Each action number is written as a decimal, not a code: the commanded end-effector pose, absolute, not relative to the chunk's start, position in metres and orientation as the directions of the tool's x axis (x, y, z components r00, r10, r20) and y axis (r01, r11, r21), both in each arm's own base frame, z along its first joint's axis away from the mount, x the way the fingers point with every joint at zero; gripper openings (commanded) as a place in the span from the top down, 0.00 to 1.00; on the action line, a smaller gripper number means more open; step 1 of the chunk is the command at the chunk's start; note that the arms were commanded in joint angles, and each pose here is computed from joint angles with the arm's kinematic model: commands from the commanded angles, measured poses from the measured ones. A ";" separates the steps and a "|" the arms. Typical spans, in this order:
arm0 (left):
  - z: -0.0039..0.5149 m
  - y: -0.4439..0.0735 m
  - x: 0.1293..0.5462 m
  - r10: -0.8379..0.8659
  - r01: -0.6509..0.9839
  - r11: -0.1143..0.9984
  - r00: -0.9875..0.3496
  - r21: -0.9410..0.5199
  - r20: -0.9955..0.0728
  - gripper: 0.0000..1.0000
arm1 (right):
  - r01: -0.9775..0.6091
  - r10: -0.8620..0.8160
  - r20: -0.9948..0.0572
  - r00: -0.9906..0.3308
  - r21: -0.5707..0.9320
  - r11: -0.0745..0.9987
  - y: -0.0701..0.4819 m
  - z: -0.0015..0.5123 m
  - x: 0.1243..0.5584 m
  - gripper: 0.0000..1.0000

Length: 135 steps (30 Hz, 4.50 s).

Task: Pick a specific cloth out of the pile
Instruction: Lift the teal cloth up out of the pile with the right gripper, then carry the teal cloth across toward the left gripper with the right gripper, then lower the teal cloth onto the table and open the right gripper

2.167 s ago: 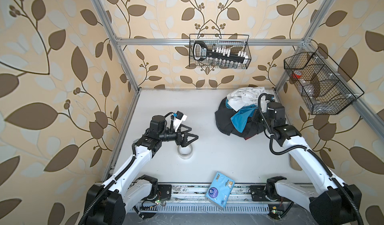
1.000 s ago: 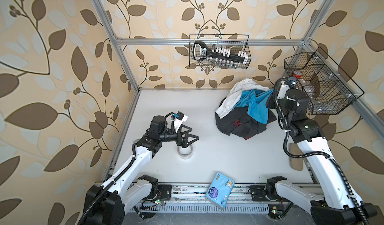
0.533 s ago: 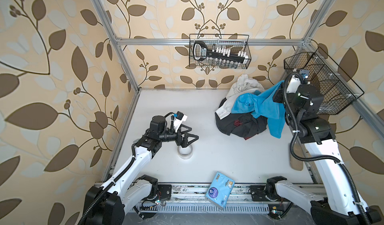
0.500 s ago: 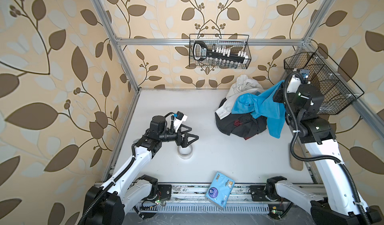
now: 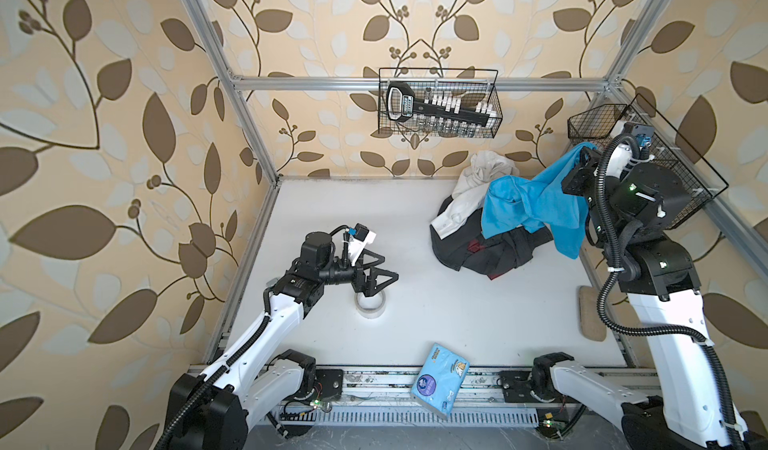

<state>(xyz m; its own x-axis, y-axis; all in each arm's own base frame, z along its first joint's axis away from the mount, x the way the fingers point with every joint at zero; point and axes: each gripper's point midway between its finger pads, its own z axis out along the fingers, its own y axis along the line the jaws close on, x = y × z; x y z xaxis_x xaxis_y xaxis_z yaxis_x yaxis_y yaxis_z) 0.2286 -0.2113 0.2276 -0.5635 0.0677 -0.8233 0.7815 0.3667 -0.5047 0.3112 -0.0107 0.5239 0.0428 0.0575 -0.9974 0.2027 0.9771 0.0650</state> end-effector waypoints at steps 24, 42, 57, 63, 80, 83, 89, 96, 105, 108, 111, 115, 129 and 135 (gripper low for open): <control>0.236 -0.214 0.223 0.085 0.823 0.345 -0.506 -0.451 -0.858 0.01 | -0.316 0.272 -0.955 0.120 0.223 0.922 0.074 0.584 0.306 1.00; 0.229 -0.211 0.226 0.092 0.812 0.375 -0.512 -0.447 -0.854 0.01 | -0.521 0.156 -0.985 -0.077 0.173 0.836 0.206 0.519 0.361 1.00; 0.226 -0.210 0.227 0.098 0.809 0.395 -0.507 -0.434 -0.856 0.01 | -0.686 0.040 -0.971 -0.237 0.196 0.701 0.349 0.449 0.420 1.00; 0.227 -0.209 0.226 0.097 0.809 0.405 -0.500 -0.425 -0.860 0.01 | -0.752 0.013 -0.955 -0.296 0.242 0.614 0.399 0.419 0.450 1.00; 0.239 -0.210 0.214 0.088 0.854 0.370 -0.423 -0.365 -0.902 0.01 | -0.835 0.054 -0.859 -0.508 0.507 0.212 0.495 0.310 0.471 1.00; 0.238 -0.209 0.215 0.095 0.854 0.375 -0.423 -0.361 -0.901 0.01 | -0.811 0.047 -0.826 -0.562 0.562 0.162 0.505 0.285 0.473 1.00; 0.238 -0.209 0.215 0.100 0.855 0.378 -0.419 -0.355 -0.903 0.01 | -0.743 -0.016 -0.750 -0.661 0.652 0.150 0.515 0.216 0.472 1.00; 0.237 -0.209 0.216 0.104 0.855 0.382 -0.417 -0.351 -0.903 0.01 | -0.709 -0.111 -0.713 -0.692 0.643 0.288 0.504 0.144 0.471 1.00; 0.237 -0.209 0.215 0.105 0.855 0.380 -0.418 -0.352 -0.903 0.01 | -0.646 -0.198 -0.657 -0.727 0.559 0.520 0.477 0.076 0.484 1.00; 0.236 -0.209 0.215 0.106 0.855 0.381 -0.419 -0.352 -0.902 0.01 | -0.623 -0.215 -0.632 -0.744 0.541 0.566 0.470 0.057 0.485 1.00; 0.237 -0.209 0.215 0.106 0.855 0.381 -0.419 -0.352 -0.902 0.01 | -0.602 -0.220 -0.614 -0.758 0.528 0.599 0.466 0.042 0.486 1.00; 0.236 -0.209 0.215 0.106 0.855 0.382 -0.419 -0.352 -0.902 0.01 | -0.575 -0.219 -0.586 -0.780 0.534 0.620 0.467 0.024 0.486 0.95; 0.237 -0.208 0.214 0.103 0.855 0.384 -0.415 -0.349 -0.904 0.01 | -0.536 -0.132 -0.571 -0.810 0.630 0.561 0.506 0.021 0.484 0.93; 0.236 -0.208 0.215 0.103 0.854 0.385 -0.416 -0.349 -0.904 0.01 | -0.499 -0.028 -0.560 -0.828 0.712 0.493 0.531 0.035 0.482 0.94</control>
<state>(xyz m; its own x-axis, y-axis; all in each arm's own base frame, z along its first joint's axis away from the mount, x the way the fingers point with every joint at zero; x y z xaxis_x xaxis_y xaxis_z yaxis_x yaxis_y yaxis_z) 0.2188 -0.2058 0.2275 -0.4615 0.1032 -0.8811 0.8273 0.4087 -0.3854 0.4825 0.5152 0.0344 -0.8094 -0.0892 -0.5804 -0.5297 0.5373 0.6563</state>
